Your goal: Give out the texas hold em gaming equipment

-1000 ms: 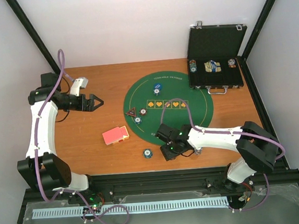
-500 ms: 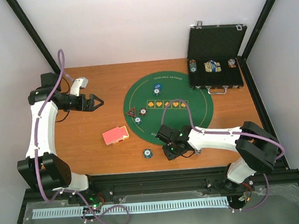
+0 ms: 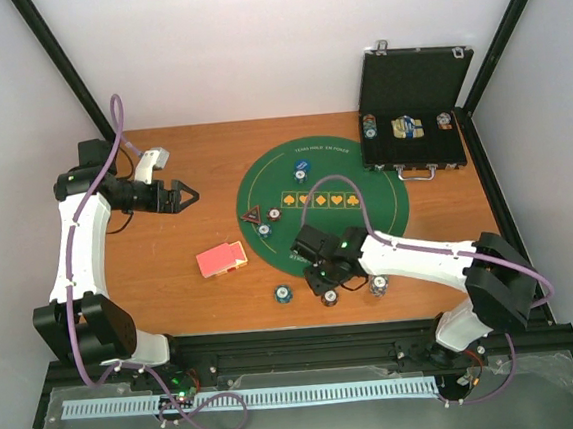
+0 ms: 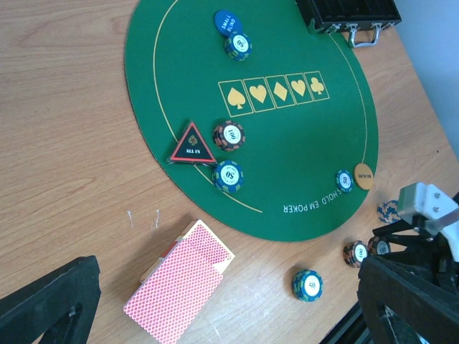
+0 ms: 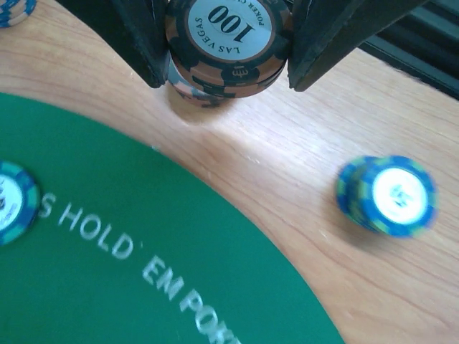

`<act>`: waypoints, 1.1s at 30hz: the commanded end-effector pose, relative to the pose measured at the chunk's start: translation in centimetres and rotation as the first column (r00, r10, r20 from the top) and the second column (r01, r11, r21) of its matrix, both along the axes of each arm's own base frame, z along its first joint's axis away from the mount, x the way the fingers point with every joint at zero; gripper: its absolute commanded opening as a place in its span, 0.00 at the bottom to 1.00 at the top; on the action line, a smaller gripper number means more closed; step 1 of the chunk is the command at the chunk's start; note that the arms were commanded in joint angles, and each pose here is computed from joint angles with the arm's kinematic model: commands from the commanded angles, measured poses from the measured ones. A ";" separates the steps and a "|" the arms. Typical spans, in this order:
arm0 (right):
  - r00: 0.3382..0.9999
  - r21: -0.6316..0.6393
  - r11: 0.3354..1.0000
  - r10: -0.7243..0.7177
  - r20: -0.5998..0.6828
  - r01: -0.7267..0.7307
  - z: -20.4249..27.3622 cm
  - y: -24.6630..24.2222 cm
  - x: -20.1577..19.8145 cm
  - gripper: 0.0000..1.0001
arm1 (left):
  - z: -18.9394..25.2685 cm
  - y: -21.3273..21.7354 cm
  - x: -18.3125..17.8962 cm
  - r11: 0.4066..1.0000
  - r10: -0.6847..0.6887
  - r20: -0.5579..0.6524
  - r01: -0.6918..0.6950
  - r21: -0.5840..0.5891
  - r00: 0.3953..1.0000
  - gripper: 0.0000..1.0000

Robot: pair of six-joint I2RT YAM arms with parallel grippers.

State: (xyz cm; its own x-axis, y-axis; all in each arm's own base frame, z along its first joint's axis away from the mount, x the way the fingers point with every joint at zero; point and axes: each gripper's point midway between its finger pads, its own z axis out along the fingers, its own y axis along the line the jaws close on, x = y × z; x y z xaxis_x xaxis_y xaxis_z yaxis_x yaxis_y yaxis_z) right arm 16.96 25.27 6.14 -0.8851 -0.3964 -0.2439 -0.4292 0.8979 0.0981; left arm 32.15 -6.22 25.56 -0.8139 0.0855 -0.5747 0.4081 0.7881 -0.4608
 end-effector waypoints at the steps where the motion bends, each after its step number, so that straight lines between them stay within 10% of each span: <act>1: 0.996 0.003 0.999 0.032 0.078 -0.032 3.8 0.8 1.6 0.41 | 1.5 -0.1 0.1 1.000 -0.003 0.050 0.003 -0.013 0.999 1.00; 20: 0.962 0.045 0.984 -0.178 0.205 0.173 5.5 -0.6 28.7 0.40 | 0.6 0.0 0.3 1.000 -0.005 0.031 0.005 -0.007 0.999 1.00; 33: 0.947 0.067 0.959 -0.283 0.155 0.275 -0.3 -2.8 37.2 0.40 | 0.5 0.0 0.7 1.000 -0.017 0.037 0.018 -0.008 0.999 1.00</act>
State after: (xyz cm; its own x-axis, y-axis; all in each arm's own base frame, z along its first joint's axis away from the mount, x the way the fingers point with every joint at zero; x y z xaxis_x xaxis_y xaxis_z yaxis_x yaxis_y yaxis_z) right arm 53.25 23.15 5.67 -0.9031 -0.1384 -0.4065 -0.1829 0.9805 0.0725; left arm 32.30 -6.23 25.39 -0.8101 0.0867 -0.5798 0.4126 0.7868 -0.4589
